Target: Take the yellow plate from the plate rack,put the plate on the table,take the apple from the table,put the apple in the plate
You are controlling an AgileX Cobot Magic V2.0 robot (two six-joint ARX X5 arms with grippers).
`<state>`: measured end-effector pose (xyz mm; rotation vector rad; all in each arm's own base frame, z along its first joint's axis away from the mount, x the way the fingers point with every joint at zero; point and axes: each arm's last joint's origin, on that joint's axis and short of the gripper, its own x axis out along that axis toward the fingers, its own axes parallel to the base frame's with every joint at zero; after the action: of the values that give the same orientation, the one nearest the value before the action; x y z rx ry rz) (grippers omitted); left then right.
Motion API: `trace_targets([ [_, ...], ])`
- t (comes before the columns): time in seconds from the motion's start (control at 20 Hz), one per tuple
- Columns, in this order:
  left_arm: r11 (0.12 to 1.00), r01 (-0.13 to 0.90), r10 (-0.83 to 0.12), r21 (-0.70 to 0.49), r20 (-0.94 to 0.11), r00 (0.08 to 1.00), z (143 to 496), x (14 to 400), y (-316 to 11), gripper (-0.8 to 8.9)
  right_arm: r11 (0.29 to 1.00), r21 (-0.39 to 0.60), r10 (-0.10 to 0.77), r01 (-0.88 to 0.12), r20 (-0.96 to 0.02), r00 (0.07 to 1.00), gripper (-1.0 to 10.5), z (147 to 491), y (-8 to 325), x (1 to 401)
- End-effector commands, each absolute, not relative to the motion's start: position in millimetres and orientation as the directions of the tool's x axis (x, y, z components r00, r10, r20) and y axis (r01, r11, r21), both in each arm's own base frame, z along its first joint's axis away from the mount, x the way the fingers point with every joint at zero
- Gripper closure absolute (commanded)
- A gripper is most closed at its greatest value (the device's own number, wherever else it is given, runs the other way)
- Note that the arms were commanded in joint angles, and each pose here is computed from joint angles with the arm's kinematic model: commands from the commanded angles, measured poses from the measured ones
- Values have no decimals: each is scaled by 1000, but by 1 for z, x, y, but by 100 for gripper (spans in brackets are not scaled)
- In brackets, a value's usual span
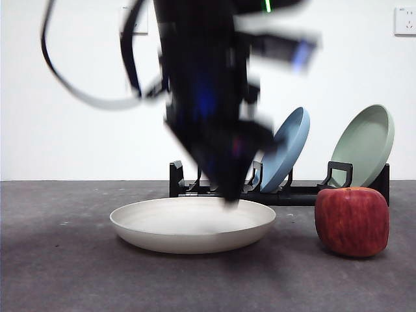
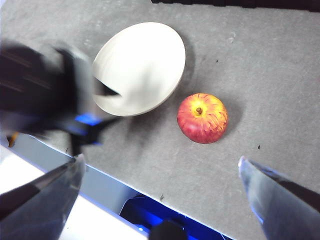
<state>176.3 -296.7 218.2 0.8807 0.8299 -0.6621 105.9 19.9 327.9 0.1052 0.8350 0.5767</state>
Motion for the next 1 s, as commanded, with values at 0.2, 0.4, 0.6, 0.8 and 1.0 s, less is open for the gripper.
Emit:
trace_targets([
  [0.2,654,721,-422,230,-680,600,326,149,-252,621,839,335,529,-428,-685,501,347,320,25,146],
  [0.4,709,690,-551,145,-497,670,388,117,-194,621,852,308,484,-422,-771,414,347,296,40,187],
  [0.6,736,674,-605,70,-378,700,415,93,-150,621,872,205,367,-445,-875,315,342,262,70,218],
  [0.8,743,668,-614,44,-353,706,421,85,-134,621,861,160,326,-482,-902,284,341,241,91,233],
  [1.0,744,667,-611,37,-365,702,421,82,-129,624,861,106,262,-498,-931,255,338,224,104,241],
])
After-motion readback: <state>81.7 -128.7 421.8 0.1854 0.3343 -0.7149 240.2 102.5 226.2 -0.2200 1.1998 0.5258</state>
